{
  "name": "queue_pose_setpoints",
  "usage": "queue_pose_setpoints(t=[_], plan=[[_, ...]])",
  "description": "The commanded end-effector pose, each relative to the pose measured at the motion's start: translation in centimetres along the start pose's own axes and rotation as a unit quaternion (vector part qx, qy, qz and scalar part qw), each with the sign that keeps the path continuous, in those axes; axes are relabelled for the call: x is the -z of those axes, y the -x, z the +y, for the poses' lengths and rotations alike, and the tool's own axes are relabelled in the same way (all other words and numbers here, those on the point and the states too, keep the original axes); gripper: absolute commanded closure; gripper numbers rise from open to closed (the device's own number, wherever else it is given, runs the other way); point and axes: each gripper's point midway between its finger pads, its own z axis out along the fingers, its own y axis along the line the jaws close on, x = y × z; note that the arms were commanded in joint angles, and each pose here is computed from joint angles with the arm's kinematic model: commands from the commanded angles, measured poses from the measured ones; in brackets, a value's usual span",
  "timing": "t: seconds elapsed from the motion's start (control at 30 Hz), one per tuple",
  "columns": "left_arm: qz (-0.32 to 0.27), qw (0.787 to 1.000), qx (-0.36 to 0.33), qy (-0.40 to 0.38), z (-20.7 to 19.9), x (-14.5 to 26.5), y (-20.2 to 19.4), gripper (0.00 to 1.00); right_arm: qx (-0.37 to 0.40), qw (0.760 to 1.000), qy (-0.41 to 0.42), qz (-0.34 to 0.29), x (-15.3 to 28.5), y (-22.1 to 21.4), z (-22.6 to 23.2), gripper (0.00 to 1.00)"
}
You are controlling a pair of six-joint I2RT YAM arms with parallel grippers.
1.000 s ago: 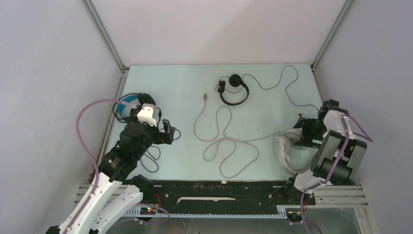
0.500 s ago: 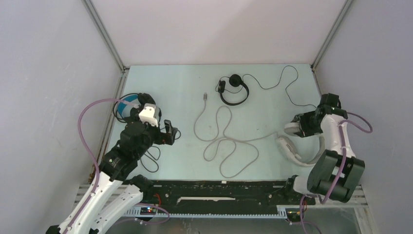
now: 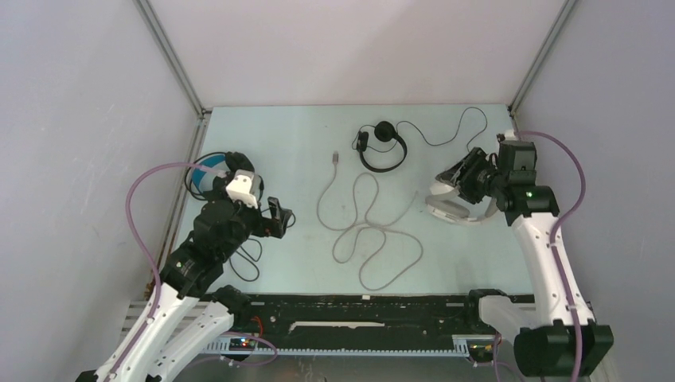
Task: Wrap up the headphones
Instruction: Pick up the headphones from the corner of the board.
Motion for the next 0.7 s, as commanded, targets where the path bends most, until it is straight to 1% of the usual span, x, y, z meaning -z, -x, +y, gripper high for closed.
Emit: queue_pose_setpoints(t=[0.0, 0.03, 0.17, 0.27, 0.37, 0.4, 0.53, 0.67], plan=[[-0.018, 0.999, -0.004, -0.035, -1.2, -0.1, 0.5, 0.02, 0.098, 0.983, 0.152, -0.032, 4.0, 0.4, 7.6, 0.52], [-0.018, 0.999, -0.003, -0.037, -1.3, -0.2, 0.5, 0.02, 0.117, 0.976, 0.181, -0.032, 4.6, 0.1, 8.9, 0.52], [-0.018, 0.999, -0.002, -0.05, -1.8, 0.4, 0.8, 0.02, 0.176, 0.956, 0.231, -0.047, 5.1, -0.6, 11.7, 0.53], [-0.039, 0.997, 0.006, -0.062, -2.1, 1.1, 1.3, 0.02, 0.206, 0.931, 0.3, -0.02, 5.6, -2.3, 14.7, 0.53], [-0.062, 0.995, 0.021, -0.074, -2.5, 2.2, 2.3, 0.02, 0.248, 0.891, 0.379, 0.018, 7.0, -5.0, 17.7, 0.54], [-0.071, 0.994, 0.031, -0.078, -2.7, 2.8, 3.0, 0.02, 0.269, 0.874, 0.403, 0.031, 7.5, -6.4, 18.5, 0.54], [-0.074, 0.989, 0.057, -0.11, -4.0, 4.1, 4.1, 0.02, 0.328, 0.834, 0.442, 0.042, 9.0, -9.0, 19.7, 0.53], [-0.081, 0.988, 0.057, -0.115, -4.2, 4.6, 4.9, 0.02, 0.382, 0.769, 0.507, 0.078, 11.4, -12.0, 20.3, 0.53]])
